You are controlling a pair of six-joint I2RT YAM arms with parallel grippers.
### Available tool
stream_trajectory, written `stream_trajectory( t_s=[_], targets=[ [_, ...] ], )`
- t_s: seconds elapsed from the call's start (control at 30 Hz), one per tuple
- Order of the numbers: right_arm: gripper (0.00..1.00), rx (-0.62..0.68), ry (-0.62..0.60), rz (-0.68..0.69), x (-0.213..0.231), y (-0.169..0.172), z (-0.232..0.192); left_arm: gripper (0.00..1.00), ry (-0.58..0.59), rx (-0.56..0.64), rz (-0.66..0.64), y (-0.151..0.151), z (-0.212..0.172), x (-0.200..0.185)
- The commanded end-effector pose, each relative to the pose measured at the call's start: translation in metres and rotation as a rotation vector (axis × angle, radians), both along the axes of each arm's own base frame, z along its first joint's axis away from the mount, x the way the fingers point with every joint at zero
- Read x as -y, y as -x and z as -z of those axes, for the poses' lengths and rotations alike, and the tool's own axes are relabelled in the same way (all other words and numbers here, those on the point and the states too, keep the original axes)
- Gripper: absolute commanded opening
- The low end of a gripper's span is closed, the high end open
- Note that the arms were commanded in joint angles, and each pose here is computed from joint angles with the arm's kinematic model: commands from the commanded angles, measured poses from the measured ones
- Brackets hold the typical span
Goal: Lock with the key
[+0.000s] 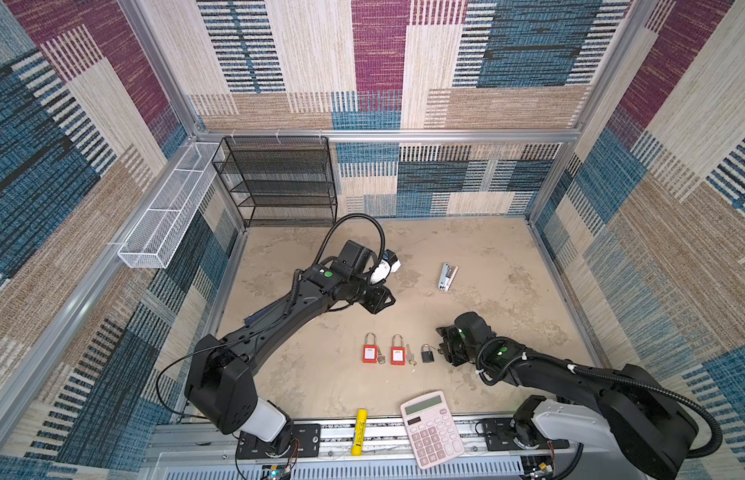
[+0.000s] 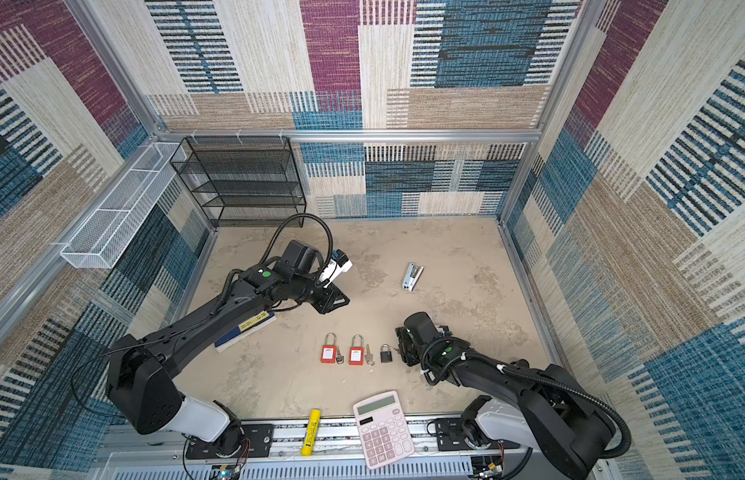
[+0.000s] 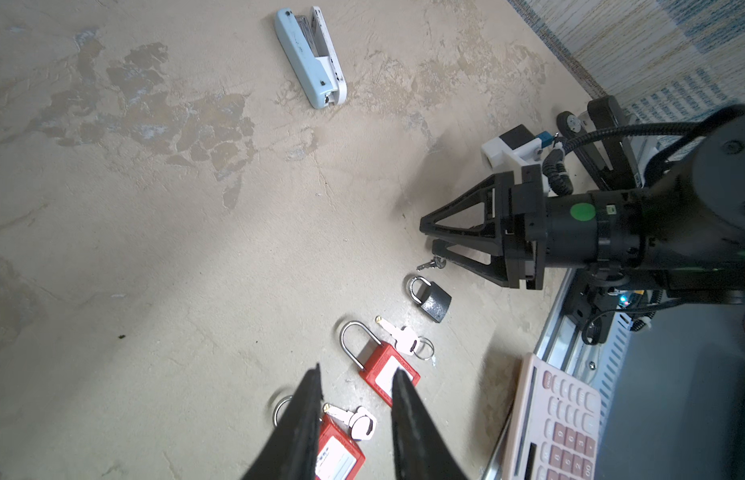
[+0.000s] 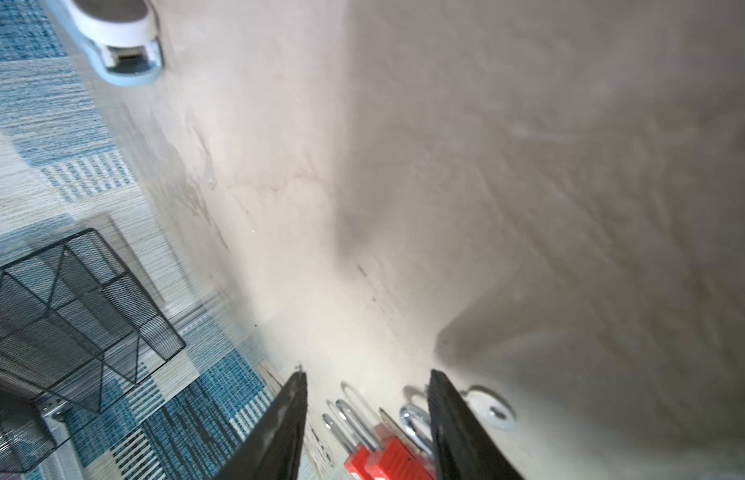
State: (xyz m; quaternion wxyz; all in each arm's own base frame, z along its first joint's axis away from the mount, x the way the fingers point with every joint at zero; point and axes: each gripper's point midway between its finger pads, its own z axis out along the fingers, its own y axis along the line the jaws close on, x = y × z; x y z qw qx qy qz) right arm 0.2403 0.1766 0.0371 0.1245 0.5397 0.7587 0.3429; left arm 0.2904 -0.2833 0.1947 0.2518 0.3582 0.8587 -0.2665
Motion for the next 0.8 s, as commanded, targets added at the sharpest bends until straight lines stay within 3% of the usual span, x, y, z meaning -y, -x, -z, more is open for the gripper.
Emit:
stream_trajectory(
  t_s=[0.0,0.77],
  targets=[
    [0.50,0.000,-0.023,-0.003,-0.004,-0.001,-0.001,0.32,-0.005,-0.001,-0.012,0.001,-0.001,-0.003],
    [0.48,-0.113,-0.005,-0.002,0.005,0.023,0.010,0.32,0.001,-0.006,-0.011,-0.001,0.000,0.000]
  ],
)
